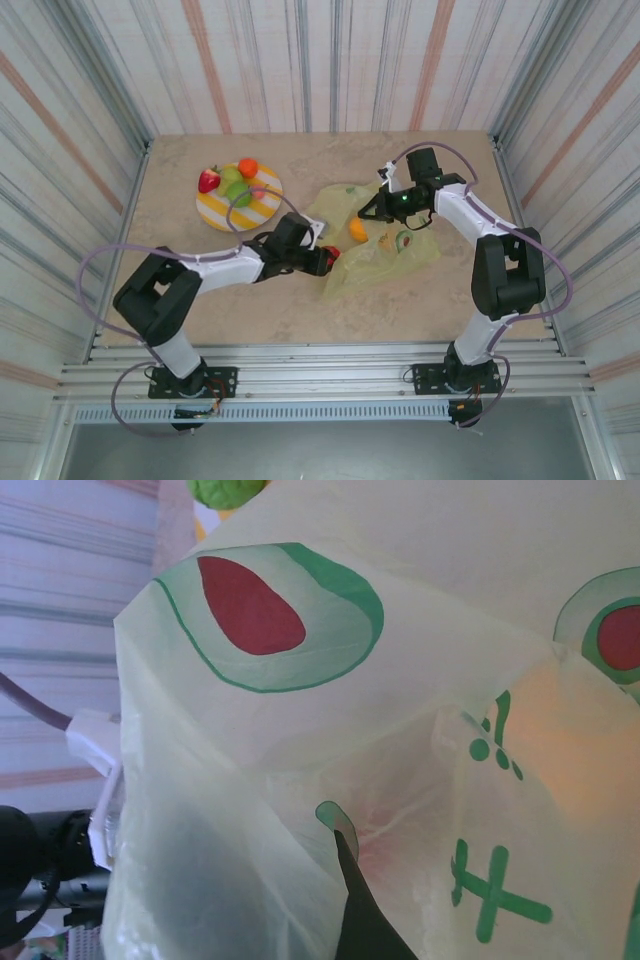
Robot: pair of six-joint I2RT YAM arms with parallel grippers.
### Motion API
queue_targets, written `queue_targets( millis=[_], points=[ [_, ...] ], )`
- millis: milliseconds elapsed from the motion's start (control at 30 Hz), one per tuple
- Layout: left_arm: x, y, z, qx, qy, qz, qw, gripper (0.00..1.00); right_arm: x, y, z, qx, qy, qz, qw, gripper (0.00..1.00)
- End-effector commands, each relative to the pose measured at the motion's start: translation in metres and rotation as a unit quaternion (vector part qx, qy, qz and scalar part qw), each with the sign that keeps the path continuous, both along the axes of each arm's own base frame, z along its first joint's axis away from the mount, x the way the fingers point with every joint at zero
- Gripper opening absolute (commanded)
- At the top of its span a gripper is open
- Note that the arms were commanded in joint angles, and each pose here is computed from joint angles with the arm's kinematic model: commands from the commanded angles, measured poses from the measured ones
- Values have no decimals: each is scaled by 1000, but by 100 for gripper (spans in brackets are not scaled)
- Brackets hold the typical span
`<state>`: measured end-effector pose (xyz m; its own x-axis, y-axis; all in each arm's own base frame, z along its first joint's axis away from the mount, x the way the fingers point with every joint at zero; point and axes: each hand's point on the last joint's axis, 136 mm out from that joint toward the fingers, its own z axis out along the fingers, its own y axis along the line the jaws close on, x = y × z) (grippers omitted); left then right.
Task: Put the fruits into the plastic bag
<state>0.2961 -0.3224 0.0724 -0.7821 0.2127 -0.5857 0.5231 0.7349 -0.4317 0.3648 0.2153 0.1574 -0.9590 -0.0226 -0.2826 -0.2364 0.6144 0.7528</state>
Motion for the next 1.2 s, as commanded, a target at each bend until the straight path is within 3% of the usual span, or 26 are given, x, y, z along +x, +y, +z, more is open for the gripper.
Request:
queue_targets(
  millis=[0,233,367,567,900,1167],
  points=[
    [16,-26,19,-37,-26,-24,999,56,-1,13,10,21,4,9,1000,0],
    [51,-45,25,-54,-48,16,997,57,-7,14,10,17,4,21,1000,0],
    [76,-37,24,-45,-67,93,992,57,-12,11,10,4,-3,34,999,0],
    [102,-35,20,-35,-84,146,985,58,-16,10,9,-5,-6,46,999,0],
    [112,-61,11,-36,-91,130,987,65,-10,5,3,-14,-4,37,999,0],
    [104,-53,20,-21,-106,119,987,81,-8,-3,2,-15,-5,27,1000,0]
  ],
)
